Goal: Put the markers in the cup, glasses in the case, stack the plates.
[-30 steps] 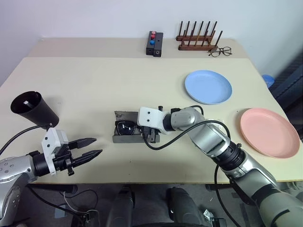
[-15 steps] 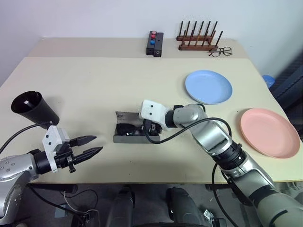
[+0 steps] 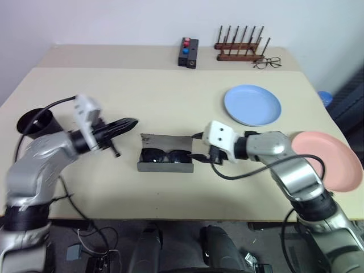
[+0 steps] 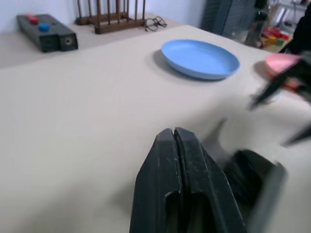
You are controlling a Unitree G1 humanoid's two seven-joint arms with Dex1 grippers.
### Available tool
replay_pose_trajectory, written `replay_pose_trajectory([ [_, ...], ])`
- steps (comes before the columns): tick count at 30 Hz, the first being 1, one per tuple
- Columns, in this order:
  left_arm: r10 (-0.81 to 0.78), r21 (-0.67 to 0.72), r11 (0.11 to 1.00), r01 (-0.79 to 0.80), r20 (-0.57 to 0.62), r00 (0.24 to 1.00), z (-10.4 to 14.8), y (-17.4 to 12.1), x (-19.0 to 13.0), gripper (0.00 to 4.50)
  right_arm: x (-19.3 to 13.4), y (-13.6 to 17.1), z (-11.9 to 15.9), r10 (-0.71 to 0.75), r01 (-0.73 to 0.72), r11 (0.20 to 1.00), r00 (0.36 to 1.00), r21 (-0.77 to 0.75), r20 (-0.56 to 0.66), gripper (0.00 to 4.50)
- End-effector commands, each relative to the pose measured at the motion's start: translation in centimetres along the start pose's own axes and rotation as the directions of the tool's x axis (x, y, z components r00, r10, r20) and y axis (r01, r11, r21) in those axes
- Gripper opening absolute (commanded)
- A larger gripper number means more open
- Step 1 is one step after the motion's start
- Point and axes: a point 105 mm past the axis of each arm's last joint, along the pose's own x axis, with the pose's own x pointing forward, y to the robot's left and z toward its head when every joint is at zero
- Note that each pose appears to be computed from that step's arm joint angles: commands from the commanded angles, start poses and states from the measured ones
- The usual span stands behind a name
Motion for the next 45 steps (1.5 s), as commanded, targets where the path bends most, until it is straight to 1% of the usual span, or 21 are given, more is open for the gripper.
replay_pose_trajectory([
  [1, -0.068, 0.050, 0.996, 0.073, -0.098, 0.993, -0.5, -0.1, 2.7, 0.03, -1.7, 0.3, 1.6, -0.023, 0.025, 0.999, 0.997, -0.026, 0.072, 2.85],
  [5, -0.152, 0.044, 0.985, 0.168, -0.250, 0.956, -2.0, -0.3, 5.0, 0.03, -3.6, 1.7, 1.6, -0.010, 0.011, 1.000, 0.993, -0.003, 0.121, 2.85],
  [9, -0.280, -0.003, 0.957, 0.290, -0.278, 0.919, -2.2, -1.3, 6.0, 0.03, -4.4, 2.1, 1.0, -0.022, 0.016, 0.999, 0.991, 0.044, 0.133, 2.85],
  [11, -0.322, -0.012, 0.942, 0.336, -0.318, 0.892, -2.9, -1.7, 6.1, 0.03, -4.5, 2.1, 0.8, -0.034, 0.026, 0.998, 0.990, 0.058, 0.136, 2.85],
  [15, -0.414, -0.001, 0.895, 0.446, -0.373, 0.830, -3.7, -2.8, 5.3, 0.03, -4.4, 1.8, 1.1, -0.062, 0.052, 0.996, 0.987, 0.070, 0.150, 2.85],
  [22, -0.477, -0.010, 0.855, 0.519, -0.409, 0.778, -4.9, -4.0, 3.4, 0.03, -4.6, 0.9, 1.9, -0.069, 0.061, 0.997, 0.984, 0.053, 0.165, 2.85],
  [29, -0.517, -0.053, 0.831, 0.553, -0.437, 0.736, -6.6, -6.0, 1.5, 0.03, -4.2, 0.8, 1.9, -0.046, 0.040, 0.998, 0.985, 0.041, 0.164, 2.85],
  [34, -0.514, -0.076, 0.836, 0.543, -0.454, 0.727, -7.8, -6.8, 0.8, 0.03, -3.9, 0.9, 2.2, -0.027, 0.022, 0.999, 0.985, 0.029, 0.172, 2.85],
  [37, -0.500, -0.063, 0.848, 0.526, -0.420, 0.757, -7.3, -6.7, 0.9, 0.03, -3.8, 0.6, 2.0, -0.034, 0.031, 0.999, 0.986, 0.026, 0.163, 2.85],
  [41, -0.475, -0.015, 0.872, 0.489, -0.264, 0.840, -4.3, -6.6, 1.7, 0.03, -3.8, -0.9, 0.3, -0.107, 0.104, 0.994, 0.992, 0.043, 0.062, 2.85],
  [43, -0.446, -0.005, 0.892, 0.451, -0.160, 0.881, -2.4, -6.6, 1.6, 0.03, -4.2, -2.4, -0.9, -0.182, 0.182, 0.982, 0.983, 0.046, 0.003, 2.85],
  [45, -0.436, -0.001, 0.898, 0.439, -0.116, 0.892, -1.6, -7.0, 0.9, 0.03, -4.6, -4.1, -2.1, -0.265, 0.267, 0.963, 0.963, 0.033, -0.053, 2.85],
])
